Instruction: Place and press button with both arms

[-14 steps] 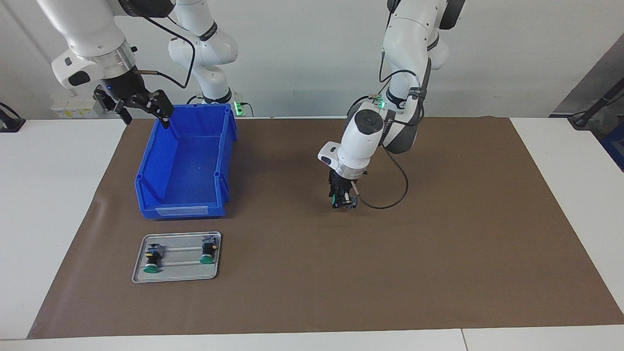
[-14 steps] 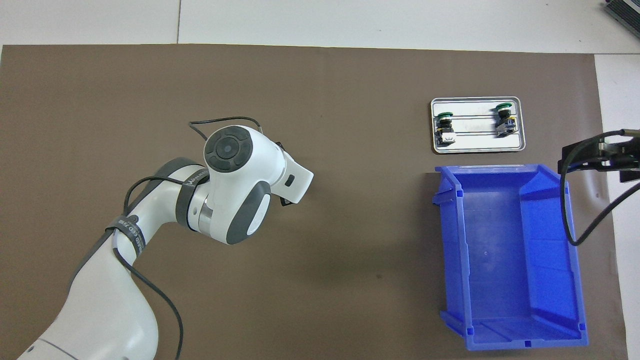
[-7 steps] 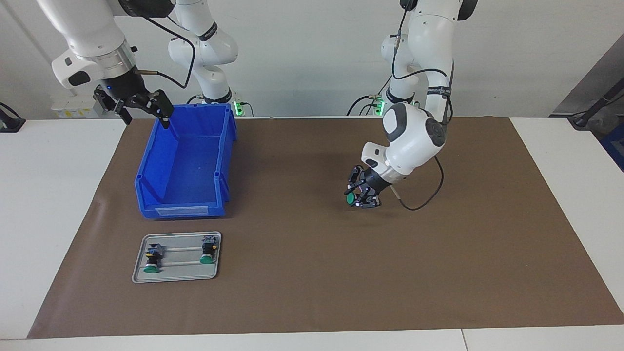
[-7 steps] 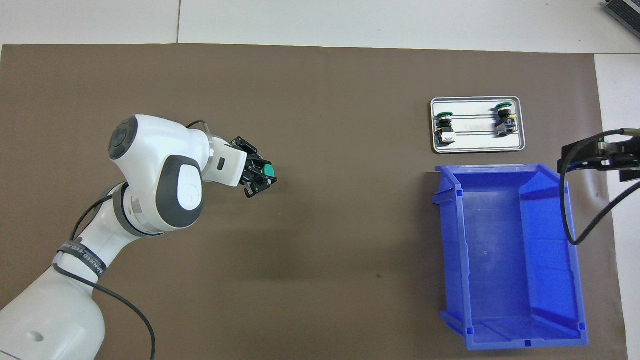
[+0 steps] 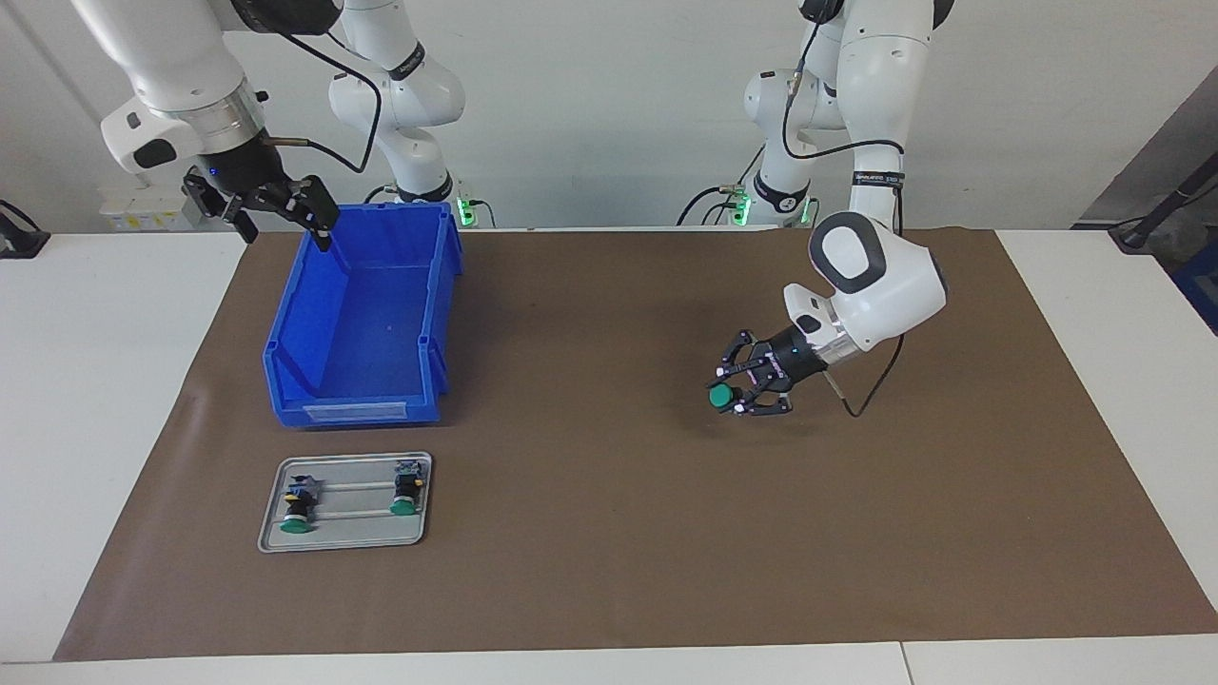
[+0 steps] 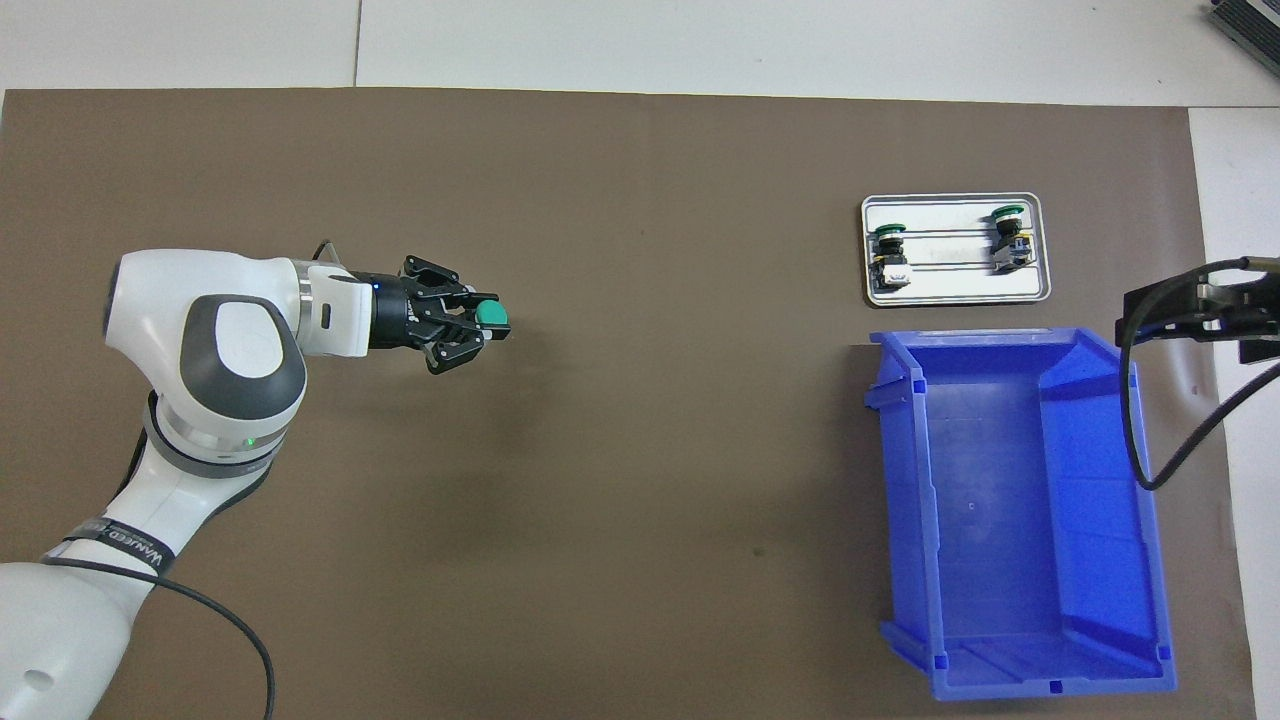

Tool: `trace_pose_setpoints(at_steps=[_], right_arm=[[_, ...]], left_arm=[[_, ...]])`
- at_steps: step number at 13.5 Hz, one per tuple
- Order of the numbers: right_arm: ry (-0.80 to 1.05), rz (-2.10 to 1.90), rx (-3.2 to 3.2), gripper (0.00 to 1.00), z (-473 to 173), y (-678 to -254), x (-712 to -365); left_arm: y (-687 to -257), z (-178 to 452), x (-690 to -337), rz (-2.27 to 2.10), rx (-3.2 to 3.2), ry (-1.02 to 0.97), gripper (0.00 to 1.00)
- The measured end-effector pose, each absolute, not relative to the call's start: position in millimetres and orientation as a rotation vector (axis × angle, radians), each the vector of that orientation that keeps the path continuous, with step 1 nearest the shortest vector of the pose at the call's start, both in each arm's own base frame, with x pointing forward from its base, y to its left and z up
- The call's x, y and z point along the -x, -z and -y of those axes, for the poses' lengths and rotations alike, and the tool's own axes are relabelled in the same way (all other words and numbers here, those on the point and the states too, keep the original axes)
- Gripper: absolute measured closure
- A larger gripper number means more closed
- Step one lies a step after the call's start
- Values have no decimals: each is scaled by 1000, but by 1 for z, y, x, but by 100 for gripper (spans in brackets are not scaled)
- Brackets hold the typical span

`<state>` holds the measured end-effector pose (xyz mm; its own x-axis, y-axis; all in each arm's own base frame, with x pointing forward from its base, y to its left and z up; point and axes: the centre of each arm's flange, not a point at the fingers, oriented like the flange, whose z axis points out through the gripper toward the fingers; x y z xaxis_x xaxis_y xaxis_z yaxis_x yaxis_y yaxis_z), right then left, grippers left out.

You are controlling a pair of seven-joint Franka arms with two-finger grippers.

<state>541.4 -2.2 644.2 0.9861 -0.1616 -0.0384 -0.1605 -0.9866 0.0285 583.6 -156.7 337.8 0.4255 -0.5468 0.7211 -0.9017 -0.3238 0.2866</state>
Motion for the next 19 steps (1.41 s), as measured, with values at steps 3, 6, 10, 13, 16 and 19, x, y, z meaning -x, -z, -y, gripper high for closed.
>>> trace_pose_setpoints(at_steps=[3, 6, 10, 13, 16, 19], right_arm=[[63, 252, -3105, 0, 2, -644, -541], [63, 252, -3105, 0, 2, -644, -541], [63, 252, -3105, 0, 2, -644, -541], [63, 252, -3105, 0, 2, -644, -541], [63, 252, -3105, 0, 2, -644, -541], [63, 252, -3105, 0, 2, -644, -541]], left_arm=[[-324, 120, -579, 1132, -1901, -772, 59], [-308, 101, -566, 1042, -1808, -859, 59], [-281, 100, -542, 934, -1713, -979, 59], [-261, 106, -521, 893, -1669, -1018, 59], [-246, 109, -497, 894, -1591, -1023, 59], [-235, 104, -481, 878, -1536, -1033, 59]])
